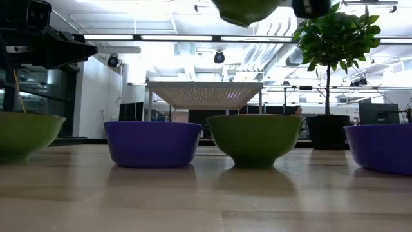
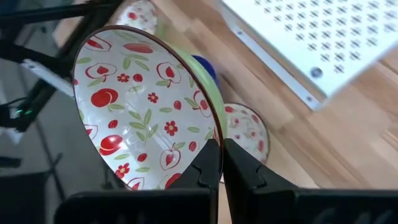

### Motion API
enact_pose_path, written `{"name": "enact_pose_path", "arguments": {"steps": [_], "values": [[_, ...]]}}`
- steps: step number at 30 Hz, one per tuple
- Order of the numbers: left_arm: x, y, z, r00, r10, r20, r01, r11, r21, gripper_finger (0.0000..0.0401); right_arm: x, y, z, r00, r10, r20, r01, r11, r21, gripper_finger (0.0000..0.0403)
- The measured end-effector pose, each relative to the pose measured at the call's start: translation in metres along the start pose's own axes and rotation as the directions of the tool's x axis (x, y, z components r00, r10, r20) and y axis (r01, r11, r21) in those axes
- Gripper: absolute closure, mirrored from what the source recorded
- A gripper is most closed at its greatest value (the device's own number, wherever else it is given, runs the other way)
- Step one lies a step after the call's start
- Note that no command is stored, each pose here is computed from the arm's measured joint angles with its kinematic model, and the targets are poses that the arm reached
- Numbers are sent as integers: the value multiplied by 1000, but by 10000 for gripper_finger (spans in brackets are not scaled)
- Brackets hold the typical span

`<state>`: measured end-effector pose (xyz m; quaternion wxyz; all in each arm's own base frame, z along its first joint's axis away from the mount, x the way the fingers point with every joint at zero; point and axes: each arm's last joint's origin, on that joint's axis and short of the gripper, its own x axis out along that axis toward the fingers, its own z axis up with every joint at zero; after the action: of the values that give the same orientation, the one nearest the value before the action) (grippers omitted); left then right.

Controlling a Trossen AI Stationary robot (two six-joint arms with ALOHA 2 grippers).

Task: Pick & Place Mini bowls
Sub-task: Put the bottom green bowl on the shelf

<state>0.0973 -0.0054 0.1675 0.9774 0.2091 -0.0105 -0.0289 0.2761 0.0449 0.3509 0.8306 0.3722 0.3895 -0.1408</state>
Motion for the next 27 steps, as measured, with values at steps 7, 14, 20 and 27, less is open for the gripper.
{"name": "enact_pose_path", "arguments": {"steps": [7,14,20,27], "values": [[0,0,0,1000,0,0,0,1000,0,401,2,-23,40,997,40,63,-41,999,19,403],[0,0,0,1000,0,0,0,1000,0,401,14,-55,81,988,-2,154,-22,987,157,403],[0,0,0,1000,0,0,0,1000,0,401,26,-74,120,968,-73,241,2,959,282,403],[0,0,0,1000,0,0,0,1000,0,401,30,-84,169,938,-210,274,99,924,369,403]]}}
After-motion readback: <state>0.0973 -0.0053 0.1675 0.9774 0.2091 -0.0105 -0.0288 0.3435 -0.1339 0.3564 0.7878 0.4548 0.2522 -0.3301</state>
